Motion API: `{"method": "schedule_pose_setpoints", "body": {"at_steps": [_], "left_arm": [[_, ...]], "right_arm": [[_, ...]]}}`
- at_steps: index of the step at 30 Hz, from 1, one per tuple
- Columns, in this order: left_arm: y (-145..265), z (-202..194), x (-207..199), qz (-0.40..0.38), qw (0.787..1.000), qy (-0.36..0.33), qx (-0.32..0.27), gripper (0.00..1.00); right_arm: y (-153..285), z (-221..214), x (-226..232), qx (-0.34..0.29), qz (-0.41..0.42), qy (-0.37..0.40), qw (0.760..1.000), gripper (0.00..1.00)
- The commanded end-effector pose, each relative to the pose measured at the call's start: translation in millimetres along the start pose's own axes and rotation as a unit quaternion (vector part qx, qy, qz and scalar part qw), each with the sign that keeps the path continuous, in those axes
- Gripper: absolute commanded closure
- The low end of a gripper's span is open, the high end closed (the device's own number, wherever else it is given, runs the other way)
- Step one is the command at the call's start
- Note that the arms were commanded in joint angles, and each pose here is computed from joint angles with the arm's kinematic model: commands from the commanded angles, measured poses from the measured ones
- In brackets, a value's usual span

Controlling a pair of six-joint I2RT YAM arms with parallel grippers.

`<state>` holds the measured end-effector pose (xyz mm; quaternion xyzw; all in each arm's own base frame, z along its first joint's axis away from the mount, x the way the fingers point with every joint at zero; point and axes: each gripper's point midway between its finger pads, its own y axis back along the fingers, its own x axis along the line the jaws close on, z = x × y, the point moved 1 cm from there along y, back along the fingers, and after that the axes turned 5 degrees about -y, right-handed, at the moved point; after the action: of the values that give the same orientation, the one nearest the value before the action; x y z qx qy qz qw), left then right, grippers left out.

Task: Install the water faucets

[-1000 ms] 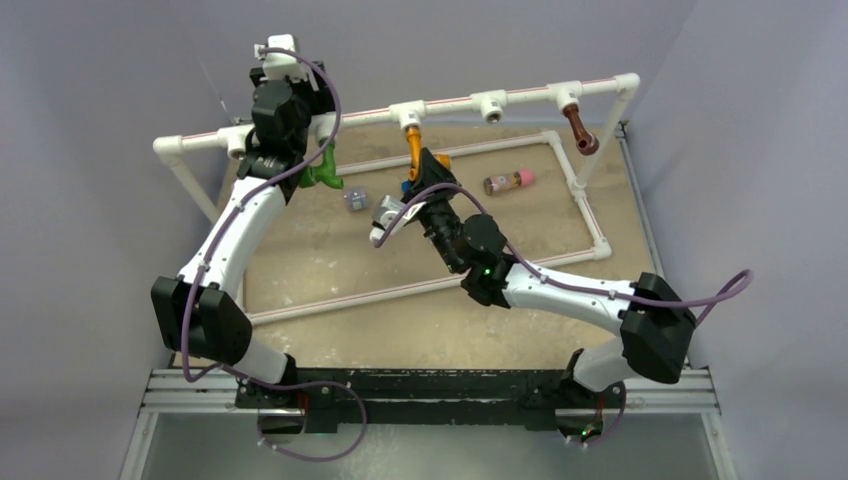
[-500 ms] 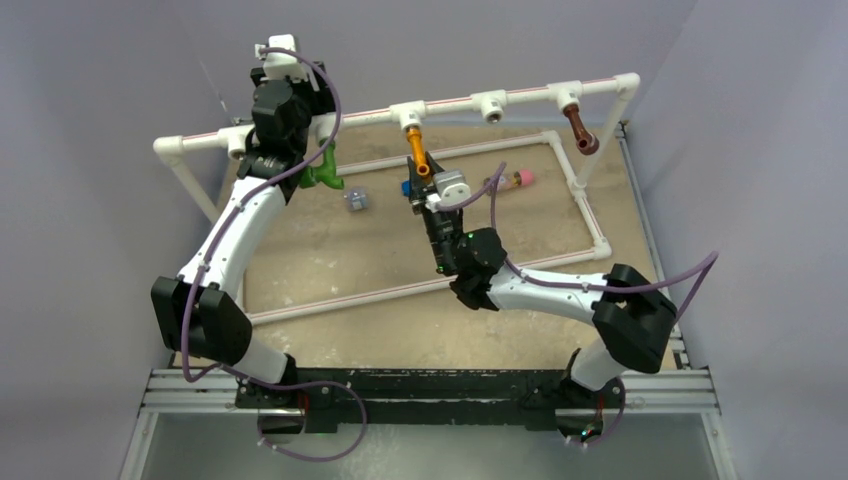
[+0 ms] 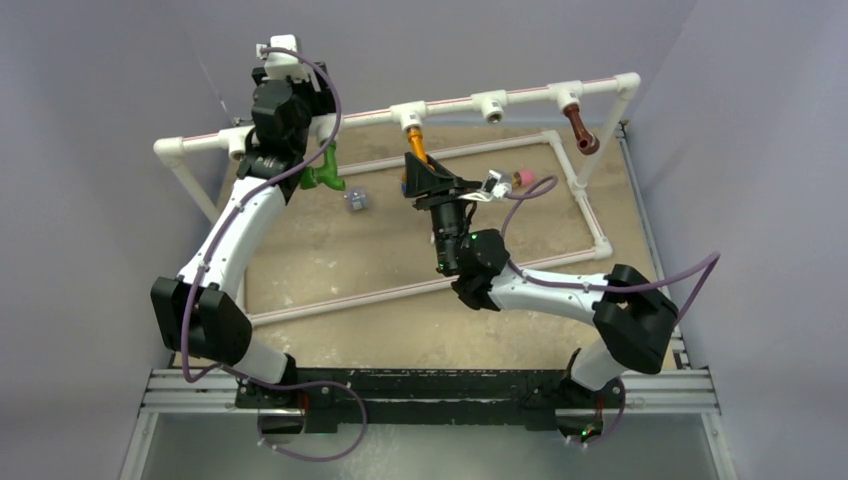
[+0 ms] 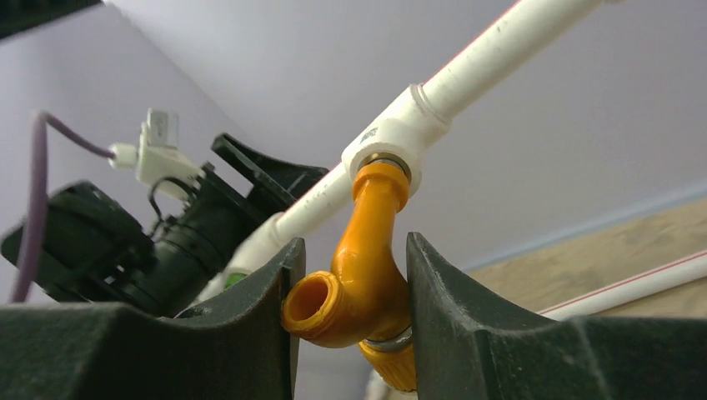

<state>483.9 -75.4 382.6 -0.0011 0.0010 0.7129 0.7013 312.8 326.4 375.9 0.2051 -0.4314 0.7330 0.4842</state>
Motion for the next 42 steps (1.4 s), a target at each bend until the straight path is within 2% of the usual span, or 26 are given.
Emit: {"method": "schedule_pose_setpoints", "body": {"at_steps": [1,11,13,16,17,23,30,34,42], "left_arm": [[15,-109,-22,-0.051,0.983,-0.042,0.173,0.28],[16,-105,-21,-0.052,0.984,-0.040,0.168,0.28],[17,-104,-21,-0.051,0.984,-0.040,0.167,0.28],[17,-102,-21,-0.052,0.984,-0.040,0.164,0.28],[17,-103,-21,-0.052,0.984,-0.040,0.165,0.28],[17,-102,-22,-0.054,0.984,-0.038,0.164,0.28],[17,-103,-21,-0.052,0.984,-0.040,0.165,0.28],[17,-103,-21,-0.052,0.984,-0.040,0.165,0.28],[16,-104,-22,-0.054,0.984,-0.039,0.167,0.28]], "right_arm": [[-4,30,29,-0.037,-0.002,-0.344,0.938,1.00],[-2,30,26,-0.038,-0.012,-0.404,0.914,1.00],[-2,33,25,-0.044,-0.013,-0.400,0.915,1.00],[-2,37,26,-0.045,-0.015,-0.362,0.931,1.00],[-2,37,25,-0.044,-0.018,-0.350,0.935,0.97],[1,42,21,-0.032,-0.024,-0.250,0.967,0.57],[8,47,15,-0.020,-0.010,-0.111,0.994,0.27],[11,48,16,-0.002,0.017,-0.001,1.000,0.21],[8,43,6,0.021,0.007,0.141,0.990,0.22]]}}
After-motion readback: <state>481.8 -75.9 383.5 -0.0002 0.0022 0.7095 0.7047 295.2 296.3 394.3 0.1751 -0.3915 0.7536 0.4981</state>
